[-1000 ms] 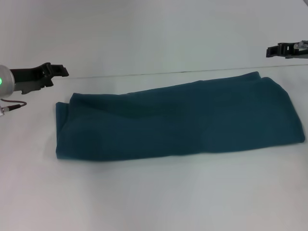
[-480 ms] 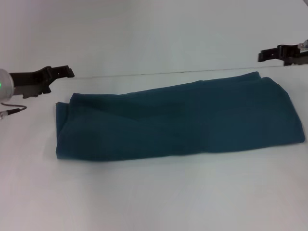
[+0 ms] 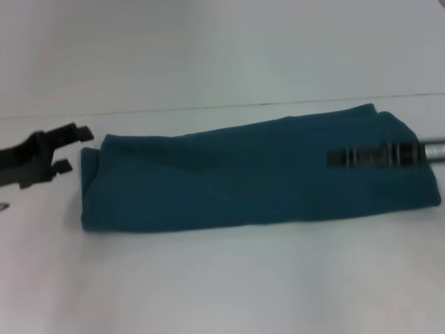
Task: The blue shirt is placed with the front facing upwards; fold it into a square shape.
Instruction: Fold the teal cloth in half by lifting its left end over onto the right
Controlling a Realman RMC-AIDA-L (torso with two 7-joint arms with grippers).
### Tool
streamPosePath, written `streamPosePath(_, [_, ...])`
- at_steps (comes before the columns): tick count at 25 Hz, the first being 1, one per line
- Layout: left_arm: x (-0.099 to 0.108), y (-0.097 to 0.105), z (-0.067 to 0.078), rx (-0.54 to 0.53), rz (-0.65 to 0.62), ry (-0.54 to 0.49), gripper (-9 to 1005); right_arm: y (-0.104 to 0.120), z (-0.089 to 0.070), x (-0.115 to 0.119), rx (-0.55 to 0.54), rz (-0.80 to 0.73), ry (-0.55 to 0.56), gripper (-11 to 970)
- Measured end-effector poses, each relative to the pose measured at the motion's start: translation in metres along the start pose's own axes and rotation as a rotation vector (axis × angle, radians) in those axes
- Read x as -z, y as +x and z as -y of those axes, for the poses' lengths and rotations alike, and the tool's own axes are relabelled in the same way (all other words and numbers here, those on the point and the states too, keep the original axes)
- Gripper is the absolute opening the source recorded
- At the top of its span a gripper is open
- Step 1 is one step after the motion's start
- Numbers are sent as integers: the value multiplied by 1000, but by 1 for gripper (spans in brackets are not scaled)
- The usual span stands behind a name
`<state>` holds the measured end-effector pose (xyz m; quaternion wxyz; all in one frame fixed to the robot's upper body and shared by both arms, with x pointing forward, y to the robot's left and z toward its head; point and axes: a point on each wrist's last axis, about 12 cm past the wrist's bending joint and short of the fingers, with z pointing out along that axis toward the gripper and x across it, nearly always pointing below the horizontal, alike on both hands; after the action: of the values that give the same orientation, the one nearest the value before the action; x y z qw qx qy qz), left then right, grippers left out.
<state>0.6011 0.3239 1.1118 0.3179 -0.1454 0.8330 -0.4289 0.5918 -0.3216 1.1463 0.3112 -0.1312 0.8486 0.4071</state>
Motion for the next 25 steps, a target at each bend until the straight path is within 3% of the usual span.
streamPosePath(4, [4,21,-13,63,-12,13,948,37,1,10,-29,-31,-72,884])
streamPosePath(8, [-7,37,-12,103,-35,43,948,57,9,24,-94,17,-62,884])
streamPosePath(14, [-29,42,4,99,-59,80,947,68,19,35,-142,80,-45,885])
streamPosePath(17, [-37,44,4,89,-74,51,947,67,20,34,-136,79,-46,885])
streamPosePath(20, [-38,49,-9,106,-89,-16,947,66,20,34,-129,77,-46,885])
streamPosePath(25, [-21,60,-35,165,-71,-76,946,69,21,36,-140,80,-42,885])
